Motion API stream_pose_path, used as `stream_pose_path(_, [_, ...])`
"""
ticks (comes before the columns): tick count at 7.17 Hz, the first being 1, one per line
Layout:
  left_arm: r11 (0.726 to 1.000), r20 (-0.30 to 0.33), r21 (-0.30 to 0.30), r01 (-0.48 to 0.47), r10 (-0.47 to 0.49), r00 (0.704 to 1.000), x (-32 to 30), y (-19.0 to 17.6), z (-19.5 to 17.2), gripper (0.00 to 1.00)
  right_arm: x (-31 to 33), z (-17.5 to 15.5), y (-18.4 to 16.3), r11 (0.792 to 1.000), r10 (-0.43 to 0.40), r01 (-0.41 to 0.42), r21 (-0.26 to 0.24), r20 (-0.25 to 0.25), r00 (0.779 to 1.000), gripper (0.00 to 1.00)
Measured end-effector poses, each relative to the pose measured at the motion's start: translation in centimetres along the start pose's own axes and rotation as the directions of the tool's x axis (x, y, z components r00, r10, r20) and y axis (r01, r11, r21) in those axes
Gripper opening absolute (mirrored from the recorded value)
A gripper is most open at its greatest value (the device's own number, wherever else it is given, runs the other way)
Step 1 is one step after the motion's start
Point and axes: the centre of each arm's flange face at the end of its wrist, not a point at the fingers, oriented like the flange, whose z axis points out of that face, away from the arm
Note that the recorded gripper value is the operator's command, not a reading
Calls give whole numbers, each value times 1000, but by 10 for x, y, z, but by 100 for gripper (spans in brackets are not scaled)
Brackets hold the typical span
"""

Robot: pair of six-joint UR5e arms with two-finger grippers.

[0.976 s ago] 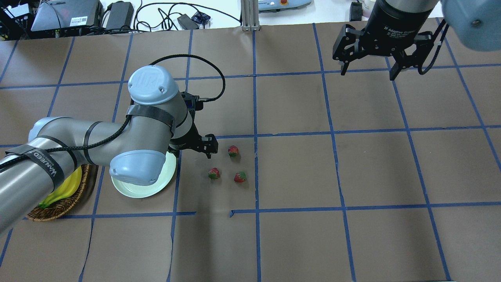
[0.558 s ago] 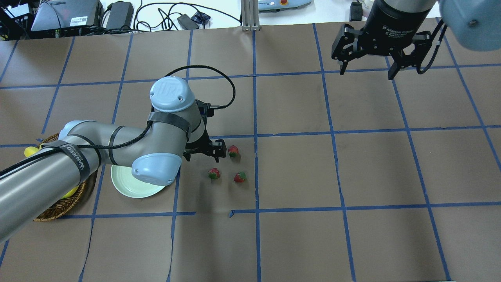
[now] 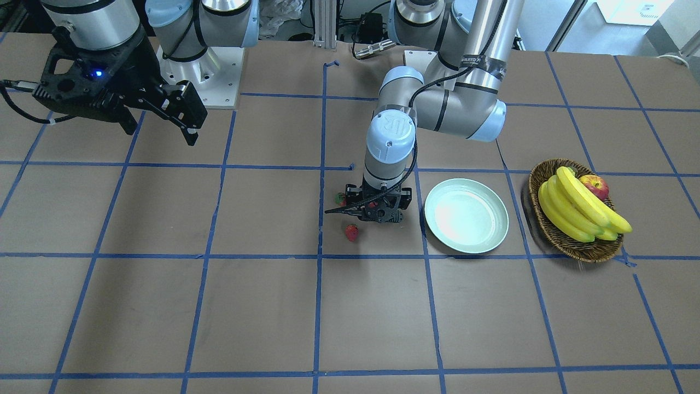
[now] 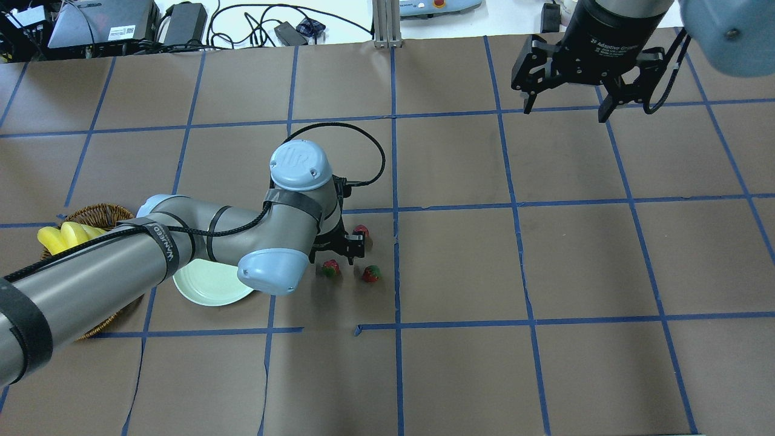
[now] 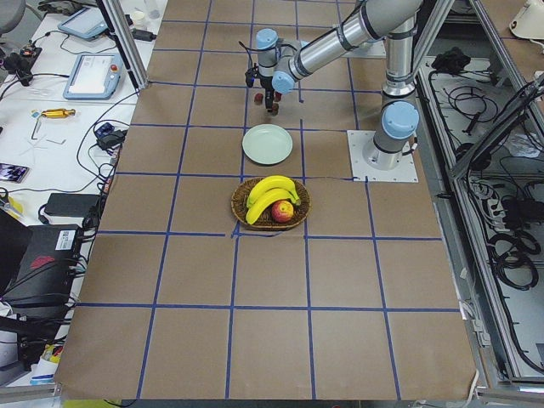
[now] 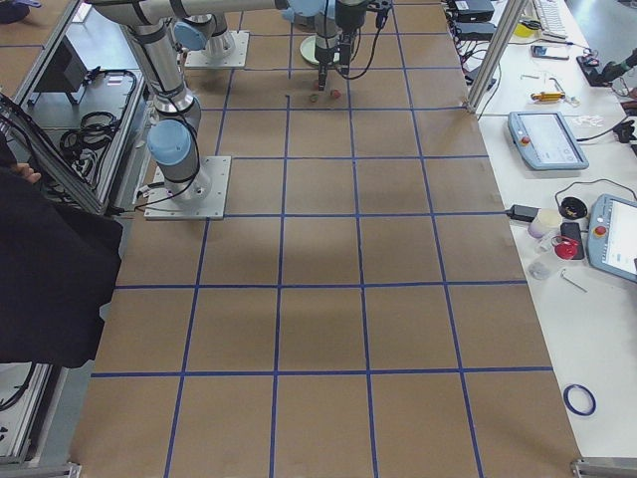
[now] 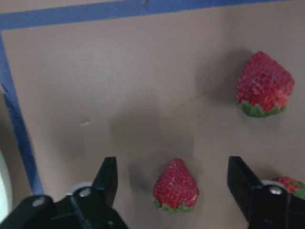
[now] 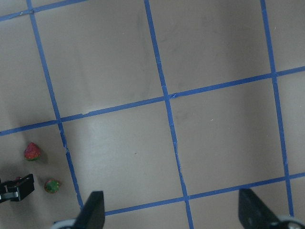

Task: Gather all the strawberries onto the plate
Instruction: 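Close the left gripper on the strawberry, then carry the strawberry onto the green plate and open the left gripper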

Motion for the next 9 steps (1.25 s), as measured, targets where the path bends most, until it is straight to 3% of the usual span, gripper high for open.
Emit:
stream_pose_path(3, [1000, 5, -21, 11, -11, 1000, 1, 10, 9, 12, 0, 0, 0, 1000, -2, 2, -1, 1, 1000, 100])
stream_pose_path(6, [1000, 5, 23, -4, 4, 1000, -1, 4, -12, 12, 1, 0, 0, 1000, -2, 2, -2, 0, 1000, 100])
stream_pose_path(9, [1000, 70, 25, -6, 4, 998, -53, -9, -35, 12, 0, 0, 0, 1000, 0, 0, -1, 1, 1000, 100])
